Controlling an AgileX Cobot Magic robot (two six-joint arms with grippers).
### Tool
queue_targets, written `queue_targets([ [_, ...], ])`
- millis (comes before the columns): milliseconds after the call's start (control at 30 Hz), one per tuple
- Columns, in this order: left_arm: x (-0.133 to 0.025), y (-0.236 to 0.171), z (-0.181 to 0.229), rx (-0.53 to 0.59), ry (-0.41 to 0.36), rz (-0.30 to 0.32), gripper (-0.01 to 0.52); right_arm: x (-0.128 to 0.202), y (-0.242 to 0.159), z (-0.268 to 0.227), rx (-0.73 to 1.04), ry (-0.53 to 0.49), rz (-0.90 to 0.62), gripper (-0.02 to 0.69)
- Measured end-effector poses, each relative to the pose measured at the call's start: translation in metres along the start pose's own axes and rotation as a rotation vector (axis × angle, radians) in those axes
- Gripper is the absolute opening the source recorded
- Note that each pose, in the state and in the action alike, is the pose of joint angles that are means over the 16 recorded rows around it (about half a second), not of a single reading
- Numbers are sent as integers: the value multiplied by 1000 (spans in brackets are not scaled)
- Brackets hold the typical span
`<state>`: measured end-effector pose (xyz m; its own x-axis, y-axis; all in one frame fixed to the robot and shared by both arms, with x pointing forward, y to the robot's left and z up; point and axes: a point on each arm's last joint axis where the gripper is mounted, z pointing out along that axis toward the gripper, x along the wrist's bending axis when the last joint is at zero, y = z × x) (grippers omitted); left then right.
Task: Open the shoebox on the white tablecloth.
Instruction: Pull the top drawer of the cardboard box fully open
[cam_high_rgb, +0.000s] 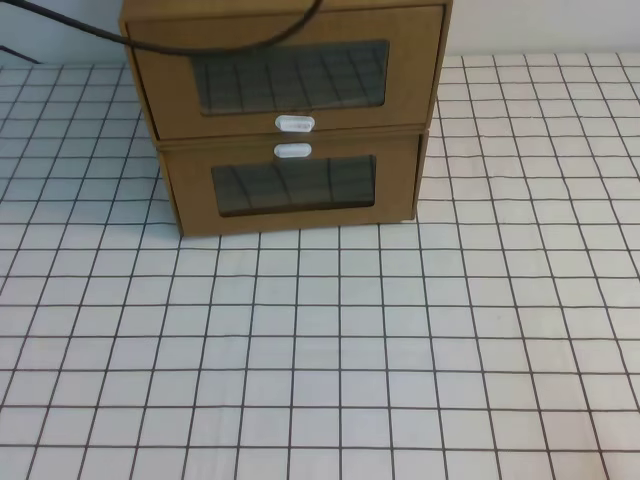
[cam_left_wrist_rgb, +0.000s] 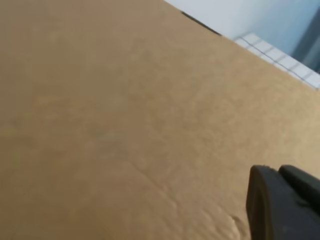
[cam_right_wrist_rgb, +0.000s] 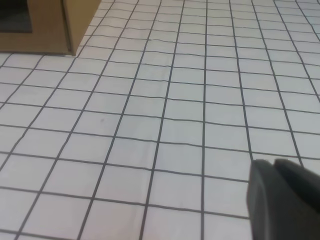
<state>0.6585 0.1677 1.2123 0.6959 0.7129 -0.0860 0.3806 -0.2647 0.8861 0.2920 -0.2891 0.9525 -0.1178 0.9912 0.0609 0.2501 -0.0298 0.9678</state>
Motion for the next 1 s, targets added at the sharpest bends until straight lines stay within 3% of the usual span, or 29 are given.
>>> queue_targets([
  [267,1,-11,30,67,-20,4,-2,2,11,-1,-112,36,186,-14],
  [600,7,-17,38,97,-1,6,-2,3,24,-4,-216,89,500,-13],
  [800,7,-17,38,98,6,11,-2,11,43,-6,-141,154,577,-13],
  [1000,8,-17,38,99,12,12,-2,24,73,0,78,225,540,-13],
])
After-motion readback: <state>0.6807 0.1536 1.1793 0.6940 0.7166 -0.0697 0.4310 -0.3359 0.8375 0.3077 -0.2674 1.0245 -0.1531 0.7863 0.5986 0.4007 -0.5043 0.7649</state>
